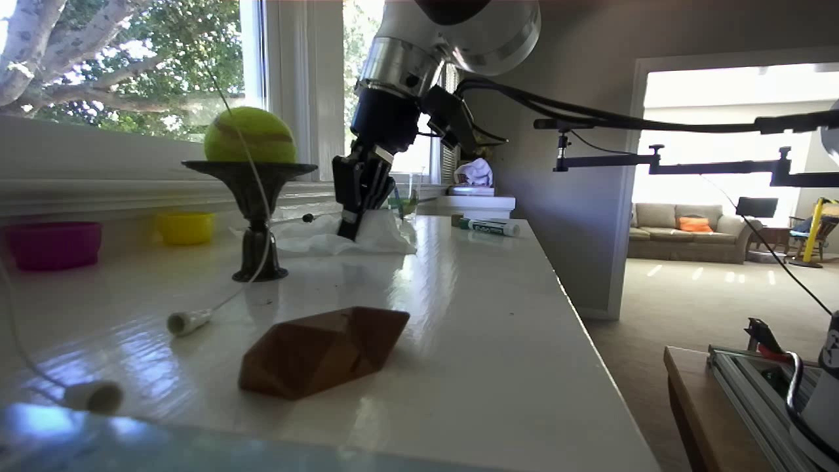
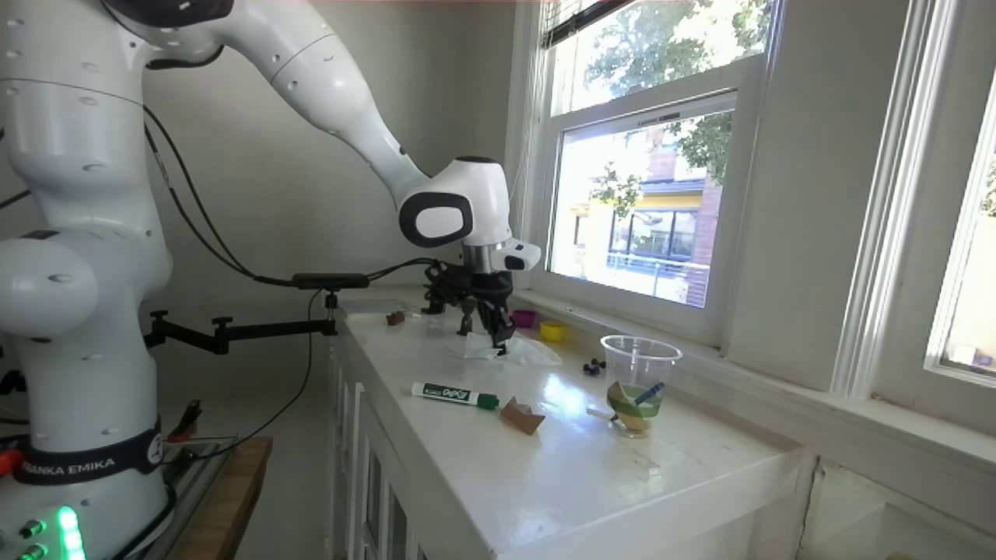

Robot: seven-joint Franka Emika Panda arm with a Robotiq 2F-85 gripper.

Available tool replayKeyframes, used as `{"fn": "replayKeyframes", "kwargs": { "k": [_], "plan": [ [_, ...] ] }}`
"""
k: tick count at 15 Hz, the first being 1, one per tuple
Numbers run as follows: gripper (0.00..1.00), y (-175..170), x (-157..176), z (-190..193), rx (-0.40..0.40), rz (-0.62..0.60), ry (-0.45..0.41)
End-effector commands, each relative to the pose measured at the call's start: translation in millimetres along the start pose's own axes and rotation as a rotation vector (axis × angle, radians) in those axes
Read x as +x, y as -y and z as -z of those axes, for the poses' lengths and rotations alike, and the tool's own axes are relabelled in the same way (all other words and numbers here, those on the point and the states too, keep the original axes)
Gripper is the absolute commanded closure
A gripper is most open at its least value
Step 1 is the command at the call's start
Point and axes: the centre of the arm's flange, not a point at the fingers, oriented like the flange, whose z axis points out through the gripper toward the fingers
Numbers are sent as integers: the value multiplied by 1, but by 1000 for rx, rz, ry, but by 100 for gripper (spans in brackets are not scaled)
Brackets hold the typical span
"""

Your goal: Use the tissue to wipe the table

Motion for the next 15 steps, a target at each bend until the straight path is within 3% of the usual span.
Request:
{"fn": "replayKeyframes", "kwargs": {
  "k": [1,7,12,13,14,15],
  "plan": [
    [100,-32,4,-2,-10,-57,8],
    [100,-91,7,0,-46,-189,1],
    [100,-92,9,18,-27,-204,-6],
    [93,-90,10,26,-26,-192,3],
    [72,-89,12,35,-33,-179,20],
    [67,-90,14,44,-33,-171,24]
  ]
}}
